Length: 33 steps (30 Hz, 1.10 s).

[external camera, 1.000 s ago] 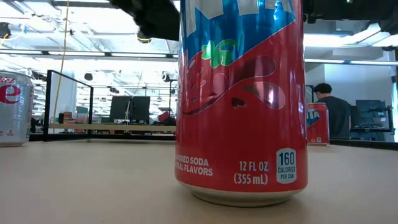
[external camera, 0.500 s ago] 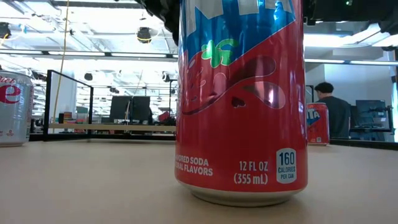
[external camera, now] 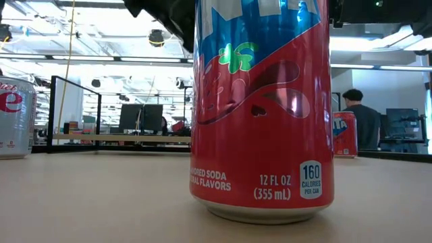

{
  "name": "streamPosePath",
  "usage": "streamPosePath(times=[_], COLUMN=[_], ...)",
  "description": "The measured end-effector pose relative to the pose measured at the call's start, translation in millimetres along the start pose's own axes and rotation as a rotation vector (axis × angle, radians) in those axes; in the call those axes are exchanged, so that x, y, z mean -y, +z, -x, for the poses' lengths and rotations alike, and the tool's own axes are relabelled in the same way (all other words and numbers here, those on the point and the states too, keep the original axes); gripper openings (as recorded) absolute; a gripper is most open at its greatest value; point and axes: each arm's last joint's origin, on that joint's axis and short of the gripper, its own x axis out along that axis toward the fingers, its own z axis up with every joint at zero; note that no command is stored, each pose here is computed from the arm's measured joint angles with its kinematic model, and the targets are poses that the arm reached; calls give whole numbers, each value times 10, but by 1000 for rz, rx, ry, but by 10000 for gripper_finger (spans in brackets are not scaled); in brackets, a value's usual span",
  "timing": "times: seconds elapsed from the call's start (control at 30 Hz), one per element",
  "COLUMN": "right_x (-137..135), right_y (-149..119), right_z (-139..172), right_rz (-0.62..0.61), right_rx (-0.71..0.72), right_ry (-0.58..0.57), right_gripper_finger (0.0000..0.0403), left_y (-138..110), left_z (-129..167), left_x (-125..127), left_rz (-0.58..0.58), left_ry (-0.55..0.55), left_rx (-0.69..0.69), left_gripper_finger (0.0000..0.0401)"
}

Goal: Place canned beverage on shelf
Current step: Put the right red-silver soda can on the shelf

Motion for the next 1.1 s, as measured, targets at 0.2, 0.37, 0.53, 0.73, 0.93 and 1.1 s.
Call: streamPosePath(times=[0.2, 0.37, 0.53, 0.73, 0.93, 1.1], right_x=[-1, 6, 2, 3, 3, 3], right_y=[-2, -9, -15, -14, -14, -14], right_z=[0, -3, -4, -4, -4, -4], right_rz=[2, 4, 7, 6, 7, 9], right_rx=[-2, -7, -12, -11, -11, -11], right_ry=[2, -2, 1, 1, 1, 1], right_gripper_finger=[34, 28, 22, 35, 28, 24], left_y=[-80, -111, -166, -210, -231, -260], left_z=[-128, -167, -209, -258, -260, -256], left_x=[11, 7, 2, -3, -1, 2], left_rz=[-22, -25, -32, -33, -34, -26], left_ry=[-6, -1, 18, 42, 39, 37], left_rx=[-23, -36, -73, -93, -113, -143], left_gripper_finger=[342, 342, 342, 342, 342, 342])
